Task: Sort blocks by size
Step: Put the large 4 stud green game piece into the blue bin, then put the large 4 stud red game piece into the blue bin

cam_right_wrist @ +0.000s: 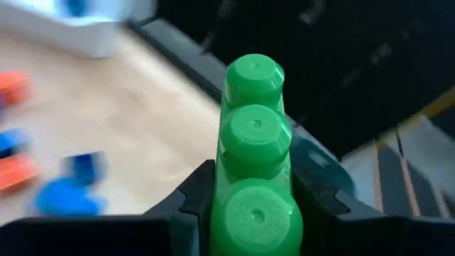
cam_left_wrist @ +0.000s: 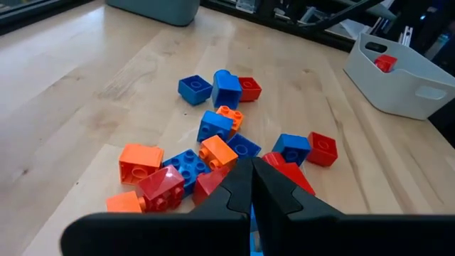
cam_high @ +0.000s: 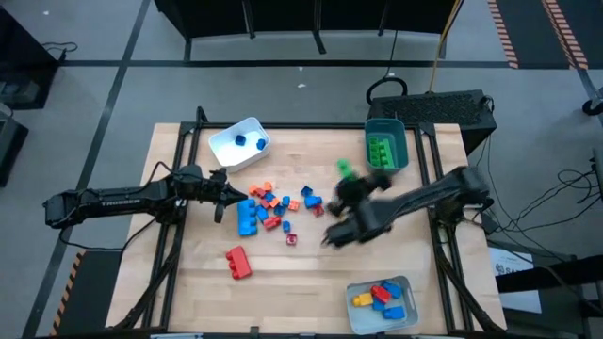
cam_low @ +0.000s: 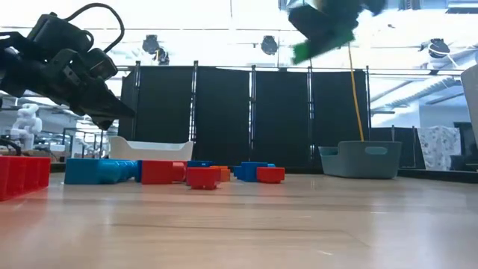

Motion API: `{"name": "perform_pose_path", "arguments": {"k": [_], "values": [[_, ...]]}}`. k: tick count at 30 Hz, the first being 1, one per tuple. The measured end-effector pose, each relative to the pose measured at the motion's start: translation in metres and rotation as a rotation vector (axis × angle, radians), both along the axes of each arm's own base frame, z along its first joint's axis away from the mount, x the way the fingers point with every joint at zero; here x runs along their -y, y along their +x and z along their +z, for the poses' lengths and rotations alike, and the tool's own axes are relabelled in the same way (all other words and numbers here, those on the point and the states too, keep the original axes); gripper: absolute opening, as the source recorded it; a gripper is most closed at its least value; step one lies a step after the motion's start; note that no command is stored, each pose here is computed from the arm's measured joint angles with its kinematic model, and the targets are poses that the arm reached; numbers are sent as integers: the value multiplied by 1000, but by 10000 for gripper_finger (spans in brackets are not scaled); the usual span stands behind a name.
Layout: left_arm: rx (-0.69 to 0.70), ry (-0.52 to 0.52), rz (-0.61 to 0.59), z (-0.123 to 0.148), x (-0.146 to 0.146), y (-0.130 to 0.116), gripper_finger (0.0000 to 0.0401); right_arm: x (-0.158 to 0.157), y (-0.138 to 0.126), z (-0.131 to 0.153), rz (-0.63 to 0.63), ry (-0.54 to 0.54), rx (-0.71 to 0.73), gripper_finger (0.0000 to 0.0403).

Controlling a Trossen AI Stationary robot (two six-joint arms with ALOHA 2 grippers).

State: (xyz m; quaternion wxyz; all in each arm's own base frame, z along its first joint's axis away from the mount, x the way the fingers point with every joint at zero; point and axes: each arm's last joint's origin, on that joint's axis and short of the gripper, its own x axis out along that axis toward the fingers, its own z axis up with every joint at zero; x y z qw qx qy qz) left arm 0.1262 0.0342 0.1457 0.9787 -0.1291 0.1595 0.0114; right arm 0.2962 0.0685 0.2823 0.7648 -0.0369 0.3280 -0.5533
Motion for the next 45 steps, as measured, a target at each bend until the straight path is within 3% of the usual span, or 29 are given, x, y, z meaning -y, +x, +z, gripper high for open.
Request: {"name": "perform_pose_path", "arguments": {"k": [7,12,19,27,34,41,45], "values": [[0,0,1,0,0,0,11,60,-97,-22,-218,68,275,112],[0,0,2,0,0,0,11,88,-135,-51,-341,129,495,112],[-5,11,42,0,-1,0,11,120,-132,-74,-322,143,623,111],[-6,11,44,0,-1,0,11,165,-132,-84,-422,191,588,111],[-6,12,44,0,-1,0,11,185,-136,-85,-430,228,565,114],[-6,12,43,0,-1,0,11,194,-138,-85,-432,246,585,271],[-7,12,44,0,-1,0,11,194,-138,-86,-425,270,599,302]]}}
